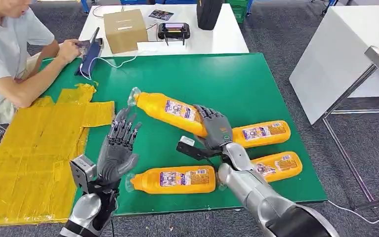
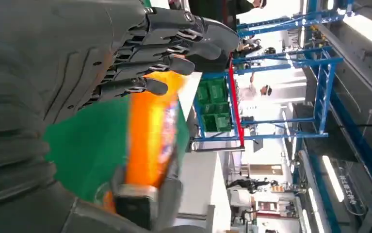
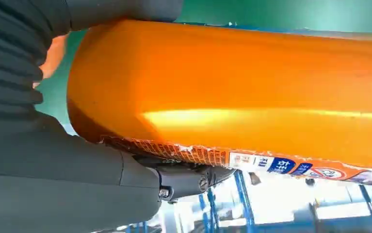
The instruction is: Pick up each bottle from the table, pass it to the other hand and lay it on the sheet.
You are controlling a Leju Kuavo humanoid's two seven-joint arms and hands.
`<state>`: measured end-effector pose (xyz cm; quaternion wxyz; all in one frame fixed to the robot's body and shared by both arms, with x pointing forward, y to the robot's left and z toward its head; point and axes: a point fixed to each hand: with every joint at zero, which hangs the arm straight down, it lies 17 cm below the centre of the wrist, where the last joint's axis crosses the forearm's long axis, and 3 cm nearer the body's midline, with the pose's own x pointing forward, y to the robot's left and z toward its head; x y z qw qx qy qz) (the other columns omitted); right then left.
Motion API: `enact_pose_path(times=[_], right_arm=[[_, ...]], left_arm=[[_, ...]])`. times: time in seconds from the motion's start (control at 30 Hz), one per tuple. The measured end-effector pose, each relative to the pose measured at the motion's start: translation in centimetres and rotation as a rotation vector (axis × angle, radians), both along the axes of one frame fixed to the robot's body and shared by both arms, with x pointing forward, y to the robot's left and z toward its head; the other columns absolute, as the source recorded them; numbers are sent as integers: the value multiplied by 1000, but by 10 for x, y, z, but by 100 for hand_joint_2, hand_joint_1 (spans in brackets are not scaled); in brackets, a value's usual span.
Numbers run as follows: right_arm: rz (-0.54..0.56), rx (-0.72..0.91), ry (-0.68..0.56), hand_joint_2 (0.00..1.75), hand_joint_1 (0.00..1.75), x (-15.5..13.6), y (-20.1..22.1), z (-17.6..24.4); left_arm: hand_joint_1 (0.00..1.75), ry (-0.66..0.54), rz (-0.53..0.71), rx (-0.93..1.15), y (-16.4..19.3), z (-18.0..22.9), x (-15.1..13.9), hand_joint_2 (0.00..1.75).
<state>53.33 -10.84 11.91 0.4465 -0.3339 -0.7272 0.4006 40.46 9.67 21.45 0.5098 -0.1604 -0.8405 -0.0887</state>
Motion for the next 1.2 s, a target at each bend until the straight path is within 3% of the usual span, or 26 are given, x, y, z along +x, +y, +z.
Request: enact_pose_path(times=[0.27, 0.37, 0.6, 0.8, 1.2], right_arm=[[-88, 396, -54, 175, 175, 0, -37, 40], [-20, 562, 15, 175, 175, -8, -27, 40], [110, 660, 56, 175, 175, -35, 6, 51], [303, 631, 136, 175, 175, -80, 71, 45], [461, 397, 102, 175, 175, -133, 139, 34]], left_arm=[[0, 0, 4, 14, 0, -4, -5, 175], [0, -2, 19, 35, 1, -5, -4, 175], [0, -10, 30, 62, 1, -6, -3, 175], [0, -46, 33, 82, -1, 6, 2, 175], [0, -58, 39, 87, -1, 12, 7, 175]])
